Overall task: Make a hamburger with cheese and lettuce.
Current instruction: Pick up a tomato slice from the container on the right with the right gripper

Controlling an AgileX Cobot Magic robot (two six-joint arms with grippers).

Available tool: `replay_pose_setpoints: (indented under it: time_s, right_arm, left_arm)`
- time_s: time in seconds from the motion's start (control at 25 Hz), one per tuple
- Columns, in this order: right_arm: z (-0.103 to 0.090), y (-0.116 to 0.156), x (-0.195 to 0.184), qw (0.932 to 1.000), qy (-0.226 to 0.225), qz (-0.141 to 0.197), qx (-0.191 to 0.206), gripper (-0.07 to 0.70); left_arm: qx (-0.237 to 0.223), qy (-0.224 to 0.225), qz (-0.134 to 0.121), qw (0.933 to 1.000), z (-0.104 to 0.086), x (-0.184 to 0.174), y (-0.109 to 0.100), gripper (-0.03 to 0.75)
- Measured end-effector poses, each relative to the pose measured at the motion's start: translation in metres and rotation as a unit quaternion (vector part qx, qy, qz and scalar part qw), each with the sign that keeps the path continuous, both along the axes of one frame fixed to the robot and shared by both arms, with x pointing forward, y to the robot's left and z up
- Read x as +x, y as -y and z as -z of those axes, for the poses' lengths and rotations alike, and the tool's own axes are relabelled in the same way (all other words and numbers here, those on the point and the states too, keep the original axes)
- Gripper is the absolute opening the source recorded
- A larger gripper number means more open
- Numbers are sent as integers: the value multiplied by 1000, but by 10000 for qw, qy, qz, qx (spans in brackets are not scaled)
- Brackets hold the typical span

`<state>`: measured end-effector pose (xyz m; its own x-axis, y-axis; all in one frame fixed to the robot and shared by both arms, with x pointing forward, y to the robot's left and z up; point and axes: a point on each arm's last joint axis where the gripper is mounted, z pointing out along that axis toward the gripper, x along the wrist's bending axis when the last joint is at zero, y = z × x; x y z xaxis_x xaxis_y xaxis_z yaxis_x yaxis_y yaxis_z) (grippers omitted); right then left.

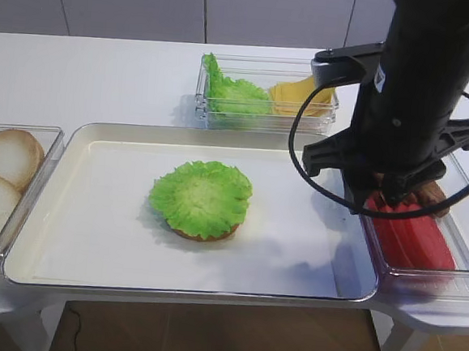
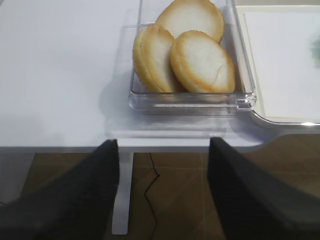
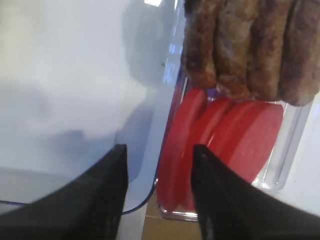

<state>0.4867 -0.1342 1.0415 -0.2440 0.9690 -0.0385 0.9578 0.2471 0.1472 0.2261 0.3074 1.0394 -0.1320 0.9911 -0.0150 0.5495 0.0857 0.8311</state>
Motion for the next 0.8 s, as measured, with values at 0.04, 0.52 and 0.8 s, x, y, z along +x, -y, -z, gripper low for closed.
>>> replay_pose_setpoints:
  time_s: [0.04, 0.52, 0.8]
  right_arm:
    - [2, 0, 1, 10000, -16, -6, -35, 333]
    - [14, -2, 7, 9996, -113, -17, -243, 323]
    - [18, -3, 9, 9995, -131, -28, -279, 321]
  left_arm:
    - [0, 0, 0, 10000, 0, 0, 0, 418]
    - [0, 0, 0, 10000, 0, 0, 0, 418]
    - [0, 0, 0, 10000, 0, 0, 0, 418]
